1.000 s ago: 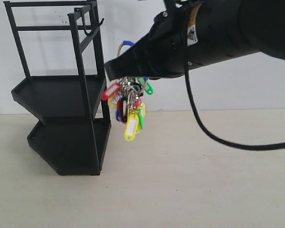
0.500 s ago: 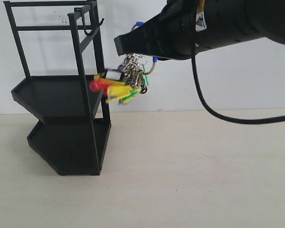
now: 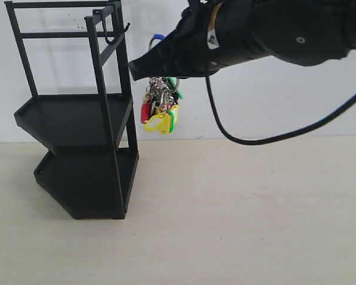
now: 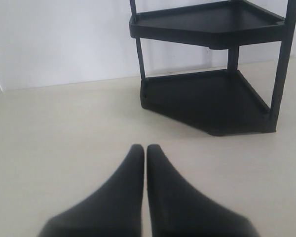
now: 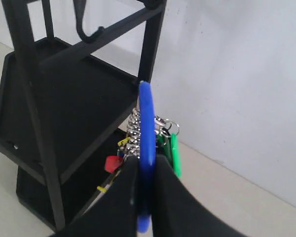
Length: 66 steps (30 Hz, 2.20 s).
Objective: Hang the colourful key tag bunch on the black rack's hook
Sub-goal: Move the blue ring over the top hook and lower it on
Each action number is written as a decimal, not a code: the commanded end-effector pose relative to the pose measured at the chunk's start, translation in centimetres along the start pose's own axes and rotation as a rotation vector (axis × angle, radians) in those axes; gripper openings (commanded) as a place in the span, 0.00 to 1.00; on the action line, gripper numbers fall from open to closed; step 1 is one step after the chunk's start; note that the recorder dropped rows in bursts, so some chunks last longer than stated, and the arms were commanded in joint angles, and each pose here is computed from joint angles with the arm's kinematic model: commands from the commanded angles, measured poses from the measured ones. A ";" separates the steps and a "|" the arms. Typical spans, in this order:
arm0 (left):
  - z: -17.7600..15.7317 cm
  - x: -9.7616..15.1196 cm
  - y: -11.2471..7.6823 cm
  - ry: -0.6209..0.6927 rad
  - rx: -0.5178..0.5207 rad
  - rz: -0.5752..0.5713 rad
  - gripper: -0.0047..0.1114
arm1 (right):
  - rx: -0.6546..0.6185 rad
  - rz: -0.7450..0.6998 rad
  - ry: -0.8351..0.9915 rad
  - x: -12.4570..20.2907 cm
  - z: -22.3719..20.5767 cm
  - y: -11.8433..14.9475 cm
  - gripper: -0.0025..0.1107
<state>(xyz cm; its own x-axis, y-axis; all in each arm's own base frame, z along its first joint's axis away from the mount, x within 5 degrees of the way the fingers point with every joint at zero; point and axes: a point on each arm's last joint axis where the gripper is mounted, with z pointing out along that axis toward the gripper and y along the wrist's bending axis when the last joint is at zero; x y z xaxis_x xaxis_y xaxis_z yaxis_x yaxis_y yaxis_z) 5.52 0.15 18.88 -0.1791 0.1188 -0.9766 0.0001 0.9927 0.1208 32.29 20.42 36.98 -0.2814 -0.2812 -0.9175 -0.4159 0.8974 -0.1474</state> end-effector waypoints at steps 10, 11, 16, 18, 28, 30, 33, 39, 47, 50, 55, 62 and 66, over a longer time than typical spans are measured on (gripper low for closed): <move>0.0 -0.1 0.0 -0.012 0.001 -0.002 0.08 | 0.037 0.038 -0.022 -2.0 1.2 0.2 0.02; 0.0 -0.1 0.0 -0.012 0.001 -0.002 0.08 | 0.026 0.035 -0.027 -2.1 1.2 0.5 0.02; 0.0 -0.1 0.0 -0.012 0.001 -0.002 0.08 | 0.029 0.022 -0.030 -2.2 1.8 0.7 0.02; 0.0 -0.1 0.0 -0.012 0.001 -0.002 0.08 | 0.031 0.014 -0.042 -2.5 1.9 0.7 0.02; 0.0 -0.1 0.0 -0.012 0.001 -0.002 0.08 | 0.026 0.028 -0.081 -3.7 2.1 0.8 0.02; 0.0 -0.1 0.0 -0.012 0.001 -0.002 0.08 | 0.018 0.020 -0.091 -4.0 2.1 1.2 0.02; 0.0 -0.1 0.0 -0.012 0.001 -0.002 0.08 | 0.009 0.015 -0.097 -4.2 2.3 1.8 0.02; 0.0 -0.1 0.0 -0.012 0.001 -0.002 0.08 | 0.017 0.010 -0.061 -4.1 3.5 2.9 0.02; 0.0 -0.1 0.0 -0.012 0.001 -0.002 0.08 | 0.037 -0.008 -0.002 -3.6 3.9 4.0 0.02; 0.0 -0.1 0.0 -0.012 0.001 -0.002 0.08 | 0.045 -0.001 0.020 -3.4 3.9 4.0 0.02; 0.0 -0.1 0.0 -0.012 0.001 -0.002 0.08 | 0.037 0.009 0.020 -3.4 3.9 4.0 0.02; 0.0 -0.1 0.0 -0.012 0.001 -0.002 0.08 | -0.020 0.073 0.002 -3.6 3.9 4.6 0.13; 0.0 -0.1 0.0 -0.012 0.001 -0.002 0.08 | -0.021 0.076 0.001 -3.6 3.9 4.6 0.36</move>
<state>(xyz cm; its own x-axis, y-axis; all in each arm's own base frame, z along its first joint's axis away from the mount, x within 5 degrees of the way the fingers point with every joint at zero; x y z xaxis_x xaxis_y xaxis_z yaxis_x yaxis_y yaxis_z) 5.52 0.15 18.88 -0.1791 0.1188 -0.9766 0.0001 0.9927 0.1208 34.99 26.84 37.57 -0.3266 -0.2279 -0.9173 -0.4053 0.9105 -0.0819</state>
